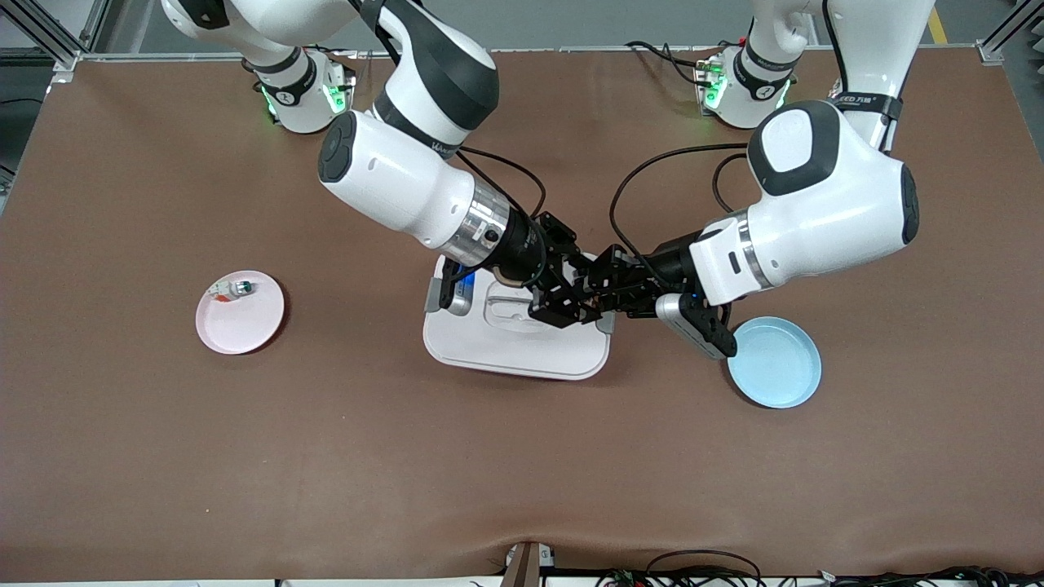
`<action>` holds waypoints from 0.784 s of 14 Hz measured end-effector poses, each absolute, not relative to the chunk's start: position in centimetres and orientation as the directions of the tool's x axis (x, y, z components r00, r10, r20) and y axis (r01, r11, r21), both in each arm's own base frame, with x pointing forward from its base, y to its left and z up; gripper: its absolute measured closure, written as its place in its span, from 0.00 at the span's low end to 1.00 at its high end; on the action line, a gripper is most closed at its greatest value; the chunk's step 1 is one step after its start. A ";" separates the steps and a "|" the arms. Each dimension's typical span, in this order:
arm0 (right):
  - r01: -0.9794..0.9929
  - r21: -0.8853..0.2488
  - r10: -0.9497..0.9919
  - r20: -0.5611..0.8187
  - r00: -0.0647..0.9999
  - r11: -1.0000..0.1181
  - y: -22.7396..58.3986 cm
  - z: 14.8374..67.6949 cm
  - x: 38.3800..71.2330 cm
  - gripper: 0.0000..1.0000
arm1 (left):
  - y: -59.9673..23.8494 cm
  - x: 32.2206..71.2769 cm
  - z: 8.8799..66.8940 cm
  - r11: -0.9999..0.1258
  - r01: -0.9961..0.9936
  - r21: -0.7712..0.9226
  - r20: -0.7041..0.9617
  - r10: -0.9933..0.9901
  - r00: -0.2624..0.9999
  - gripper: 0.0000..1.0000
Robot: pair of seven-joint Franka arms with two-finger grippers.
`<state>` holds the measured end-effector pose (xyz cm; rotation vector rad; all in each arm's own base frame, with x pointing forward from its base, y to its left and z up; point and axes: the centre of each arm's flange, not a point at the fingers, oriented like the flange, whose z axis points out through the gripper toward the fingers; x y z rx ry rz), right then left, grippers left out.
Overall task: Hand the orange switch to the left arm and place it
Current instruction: 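Grasp the switch with the left gripper and open the right gripper, then carry the switch to the blue plate while the right gripper withdraws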
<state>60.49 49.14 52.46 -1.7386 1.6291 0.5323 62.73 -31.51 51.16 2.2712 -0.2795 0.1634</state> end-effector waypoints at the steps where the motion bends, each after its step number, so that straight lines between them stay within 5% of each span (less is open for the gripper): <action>1: -0.981 -0.195 -0.705 -0.697 0.133 0.007 48.7 52.4 60.7 0.14 | -31.3 62.8 51.1 -0.636 -0.265 0.724 0.218 -0.153 0.964 0.65; 3: -0.984 -0.179 -0.718 -0.682 0.137 -0.019 46.9 52.1 61.8 0.00 | -30.7 63.1 51.1 -0.637 -0.276 0.720 0.231 -0.155 0.961 0.65; 11: -0.902 -0.179 -0.690 -0.590 0.419 -0.394 32.9 53.0 66.0 0.00 | -25.4 62.4 56.1 -0.693 -0.353 0.629 0.245 -0.254 0.936 0.65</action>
